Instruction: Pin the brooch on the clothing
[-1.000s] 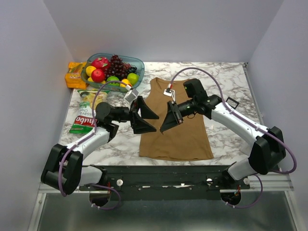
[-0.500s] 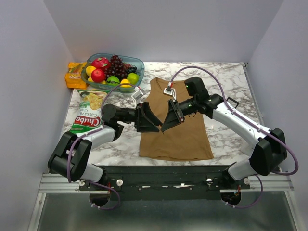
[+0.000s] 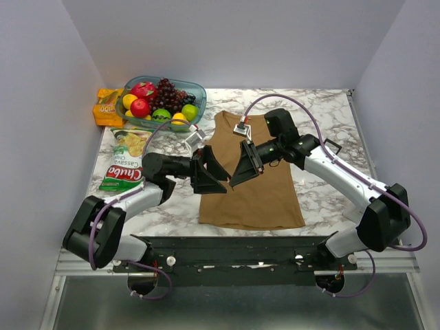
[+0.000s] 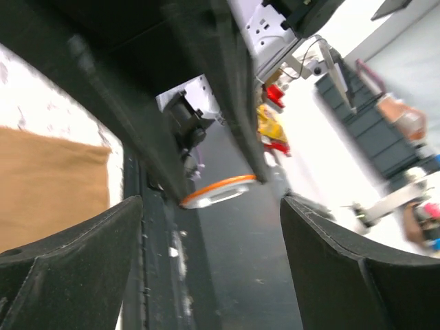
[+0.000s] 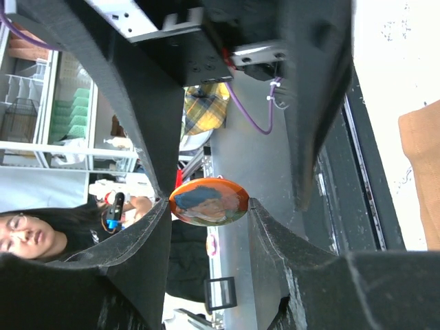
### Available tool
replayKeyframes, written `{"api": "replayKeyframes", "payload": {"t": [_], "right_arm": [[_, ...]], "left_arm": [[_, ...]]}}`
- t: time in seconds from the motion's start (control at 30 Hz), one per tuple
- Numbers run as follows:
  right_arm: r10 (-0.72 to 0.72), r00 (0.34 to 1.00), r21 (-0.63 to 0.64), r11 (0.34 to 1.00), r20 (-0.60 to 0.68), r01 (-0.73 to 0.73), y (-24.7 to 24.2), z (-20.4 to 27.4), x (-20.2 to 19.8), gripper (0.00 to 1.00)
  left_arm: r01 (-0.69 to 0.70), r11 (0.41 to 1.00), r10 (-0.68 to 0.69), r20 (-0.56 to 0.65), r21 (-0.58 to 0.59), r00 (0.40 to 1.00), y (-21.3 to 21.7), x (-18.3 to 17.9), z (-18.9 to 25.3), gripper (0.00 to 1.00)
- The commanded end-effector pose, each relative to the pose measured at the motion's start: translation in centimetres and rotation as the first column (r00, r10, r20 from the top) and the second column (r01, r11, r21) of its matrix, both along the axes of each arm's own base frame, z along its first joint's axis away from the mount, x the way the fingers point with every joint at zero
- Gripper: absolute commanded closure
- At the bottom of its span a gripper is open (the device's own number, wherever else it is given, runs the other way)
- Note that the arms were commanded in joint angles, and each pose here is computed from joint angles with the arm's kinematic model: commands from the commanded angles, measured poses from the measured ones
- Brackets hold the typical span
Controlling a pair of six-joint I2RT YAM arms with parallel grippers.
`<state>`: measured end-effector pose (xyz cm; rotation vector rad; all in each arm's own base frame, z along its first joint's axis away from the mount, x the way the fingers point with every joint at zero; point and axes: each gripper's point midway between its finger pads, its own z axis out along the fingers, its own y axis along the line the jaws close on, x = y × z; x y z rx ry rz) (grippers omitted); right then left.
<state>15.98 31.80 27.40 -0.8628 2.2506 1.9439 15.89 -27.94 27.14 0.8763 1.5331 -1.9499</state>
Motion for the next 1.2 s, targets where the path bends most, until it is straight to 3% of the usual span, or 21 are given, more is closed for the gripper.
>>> {"api": "replayKeyframes", "payload": {"t": [0.0,0.13,0.27,0.33,0.63,1.0,1.17], "right_arm": [[0.006,1.0,0.034,0.999,0.001,-0.006,-0.5,1.0,-0.2,0.61],[-0.002,1.0,0.032,0.999,-0.024,0.002,-0.8,0.2,0.0,0.61],[0.004,0.999,0.037,0.999,-0.036,-0.003,-0.9,0.0,-0.1,0.61],[0.006,0.999,0.04,0.999,-0.036,-0.005,-0.9,0.1,-0.2,0.61],[0.008,0.999,0.041,0.999,-0.045,-0.006,-0.9,-0.3,-0.2,0.61],[0.016,0.996,0.036,0.999,-0.084,-0.013,-0.8,-1.1,0.1,0.61],[0.03,0.994,0.035,0.999,-0.108,-0.026,-0.7,-1.7,0.2,0.61]], "left_arm": [[-0.087,0.992,0.112,0.307,-0.096,0.945,0.6,0.4,1.8,0.08],[-0.194,0.981,0.187,0.388,-0.021,0.903,0.6,1.9,0.7,0.05],[-0.227,0.972,0.184,0.398,0.065,0.899,0.1,2.0,-1.3,0.03],[-0.274,0.96,0.215,0.476,0.059,0.853,-0.1,2.4,-1.1,0.03],[-0.269,0.959,0.197,0.483,0.085,0.853,-0.6,2.2,-1.7,0.05],[-0.261,0.961,0.183,0.505,0.088,0.843,-1.2,2.2,-1.2,0.15],[-0.238,0.966,0.16,0.493,0.1,0.856,-1.4,1.9,-1.4,0.27]]}}
